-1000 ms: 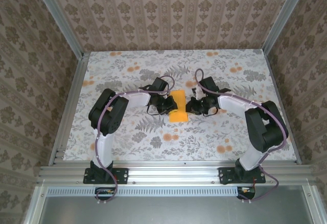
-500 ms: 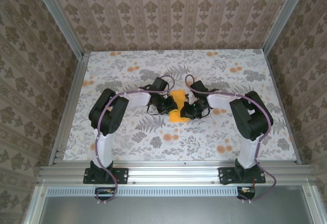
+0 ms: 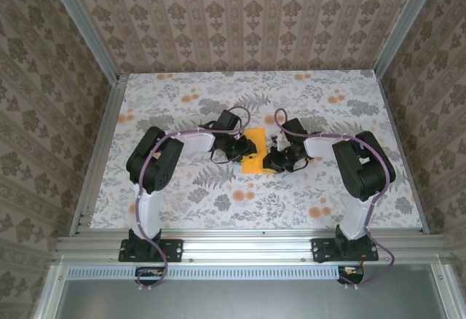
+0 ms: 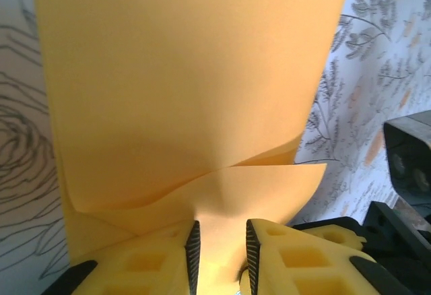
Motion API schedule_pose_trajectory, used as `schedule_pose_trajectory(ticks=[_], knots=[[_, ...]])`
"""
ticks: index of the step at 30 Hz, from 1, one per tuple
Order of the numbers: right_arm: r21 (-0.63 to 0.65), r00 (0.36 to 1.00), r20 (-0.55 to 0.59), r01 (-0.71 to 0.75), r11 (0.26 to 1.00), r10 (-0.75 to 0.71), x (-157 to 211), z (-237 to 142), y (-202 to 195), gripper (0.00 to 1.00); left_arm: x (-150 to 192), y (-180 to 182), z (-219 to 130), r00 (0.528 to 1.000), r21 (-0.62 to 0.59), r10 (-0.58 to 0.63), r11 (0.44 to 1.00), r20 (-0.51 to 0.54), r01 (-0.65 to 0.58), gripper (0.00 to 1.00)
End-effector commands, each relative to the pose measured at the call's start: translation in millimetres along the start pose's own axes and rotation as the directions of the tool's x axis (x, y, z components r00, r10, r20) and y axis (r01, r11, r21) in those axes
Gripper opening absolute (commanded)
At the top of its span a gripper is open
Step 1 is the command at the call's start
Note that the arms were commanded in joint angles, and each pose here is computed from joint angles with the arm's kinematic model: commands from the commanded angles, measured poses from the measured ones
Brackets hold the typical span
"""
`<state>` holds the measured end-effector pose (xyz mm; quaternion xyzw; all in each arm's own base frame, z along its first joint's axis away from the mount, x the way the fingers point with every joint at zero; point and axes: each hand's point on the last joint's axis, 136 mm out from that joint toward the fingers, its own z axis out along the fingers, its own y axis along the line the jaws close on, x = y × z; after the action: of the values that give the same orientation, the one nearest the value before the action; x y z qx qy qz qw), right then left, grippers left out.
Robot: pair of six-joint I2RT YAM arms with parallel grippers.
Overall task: Fold a paper plane with a square sheet of paper (pick it up from the middle)
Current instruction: Fold the triangle a second time at the center of the table.
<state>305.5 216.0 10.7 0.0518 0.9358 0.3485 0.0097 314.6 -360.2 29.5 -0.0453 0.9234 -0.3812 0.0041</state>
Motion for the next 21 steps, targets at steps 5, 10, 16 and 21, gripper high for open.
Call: schedule_pose_trajectory(ticks=[5,10,16,21], knots=[[0.128,0.986,-0.065,-0.143,0.981,0.152,20.0,12.9,-40.0,0.08,5.9,-28.1,-18.2,0.997,0.16,0.071,0.984,0.043,-0.077,0.29],[0.143,0.984,-0.06,-0.156,0.977,0.166,19.6,13.3,-42.6,0.03,12.6,-27.7,-12.6,0.997,0.162,0.077,0.984,0.02,-0.079,0.17],[0.162,0.984,-0.056,-0.156,0.974,0.167,19.0,10.8,-43.8,0.02,27.4,-32.3,1.4,0.995,0.168,0.093,0.982,-0.043,-0.084,0.13],[0.165,0.984,-0.051,-0.157,0.974,0.168,17.6,10.0,-43.4,0.02,34.4,-26.4,9.7,0.994,0.149,0.078,0.987,-0.077,-0.066,0.12]])
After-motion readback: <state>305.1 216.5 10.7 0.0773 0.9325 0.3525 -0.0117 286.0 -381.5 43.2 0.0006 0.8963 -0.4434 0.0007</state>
